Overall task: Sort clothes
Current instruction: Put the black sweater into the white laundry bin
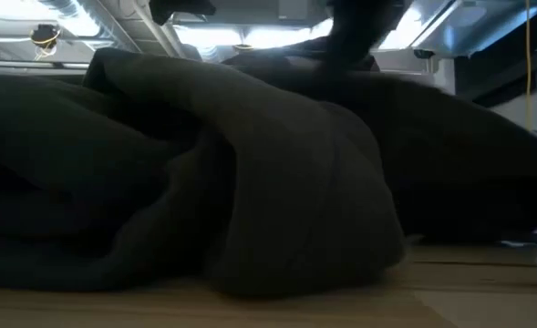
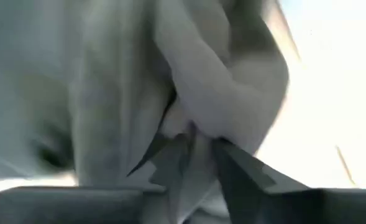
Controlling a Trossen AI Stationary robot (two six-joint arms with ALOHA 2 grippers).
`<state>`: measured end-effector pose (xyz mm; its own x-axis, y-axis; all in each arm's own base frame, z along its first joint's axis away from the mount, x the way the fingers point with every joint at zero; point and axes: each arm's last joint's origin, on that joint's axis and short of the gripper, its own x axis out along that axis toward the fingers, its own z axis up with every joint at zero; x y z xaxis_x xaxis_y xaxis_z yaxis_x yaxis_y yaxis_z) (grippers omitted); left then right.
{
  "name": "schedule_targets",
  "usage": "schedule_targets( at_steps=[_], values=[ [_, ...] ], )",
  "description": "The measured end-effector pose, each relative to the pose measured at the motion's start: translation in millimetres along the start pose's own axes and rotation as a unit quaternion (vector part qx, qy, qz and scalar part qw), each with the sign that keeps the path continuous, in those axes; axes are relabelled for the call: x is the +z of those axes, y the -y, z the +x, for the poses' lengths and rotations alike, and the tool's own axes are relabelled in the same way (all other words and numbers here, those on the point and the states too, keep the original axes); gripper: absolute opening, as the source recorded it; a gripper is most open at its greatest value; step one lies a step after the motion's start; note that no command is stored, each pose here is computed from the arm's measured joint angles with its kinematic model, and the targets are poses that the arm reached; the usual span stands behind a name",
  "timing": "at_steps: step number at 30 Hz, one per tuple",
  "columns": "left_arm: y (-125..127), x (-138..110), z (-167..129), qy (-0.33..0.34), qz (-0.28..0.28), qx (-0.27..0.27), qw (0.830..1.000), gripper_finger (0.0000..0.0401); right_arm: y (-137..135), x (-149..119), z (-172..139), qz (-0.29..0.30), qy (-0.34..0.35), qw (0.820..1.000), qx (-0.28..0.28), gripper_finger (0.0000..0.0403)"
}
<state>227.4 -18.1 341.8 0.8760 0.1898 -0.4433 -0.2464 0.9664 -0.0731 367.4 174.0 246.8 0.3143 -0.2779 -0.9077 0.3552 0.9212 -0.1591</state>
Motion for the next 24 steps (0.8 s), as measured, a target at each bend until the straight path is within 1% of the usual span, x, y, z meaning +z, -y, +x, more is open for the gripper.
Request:
schedule_targets(
  at_steps=[2, 5, 9, 12, 16, 18, 21, 24],
  values=[
    [0.0, 0.1, 0.0, 0.0, 0.0, 0.0, 1.0, 0.0149, -7.5, 7.3, 2.1, -0.008, 0.034, 0.999, 0.03, 0.0144],
    [0.0, 0.1, 0.0, 0.0, 0.0, 0.0, 1.0, 0.0149, -14.5, 20.2, 13.7, -0.007, 0.077, 0.996, 0.051, 0.0196],
    [0.0, 0.1, 0.0, 0.001, 0.0, 0.0, 1.0, 0.0149, -17.4, 36.3, 44.5, -0.019, 0.094, 0.993, 0.062, 0.0254],
    [0.0, 0.0, 0.0, 0.0, 0.0, 0.0, 1.0, 0.0149, -17.9, 46.2, 72.3, -0.026, 0.103, 0.993, 0.059, 0.0281],
    [0.1, 0.1, 0.0, 0.0, 0.0, 0.0, 1.0, 0.0149, -21.4, 58.1, 108.3, -0.03, 0.111, 0.988, 0.098, 0.0297],
    [0.0, 0.1, 0.0, 0.001, 0.0, 0.0, 1.0, 0.0149, -21.5, 60.3, 127.2, -0.036, 0.101, 0.988, 0.115, 0.0298],
    [0.0, 0.0, 0.0, 0.0, 0.0, 0.0, 1.0, 0.0149, -18.2, 60.6, 150.9, -0.036, 0.081, 0.99, 0.113, 0.0296],
    [0.1, 0.1, 0.0, 0.0, 0.0, 0.0, 1.0, 0.0149, -13.1, 56.5, 171.7, -0.04, 0.042, 0.992, 0.109, 0.0283]
  ],
)
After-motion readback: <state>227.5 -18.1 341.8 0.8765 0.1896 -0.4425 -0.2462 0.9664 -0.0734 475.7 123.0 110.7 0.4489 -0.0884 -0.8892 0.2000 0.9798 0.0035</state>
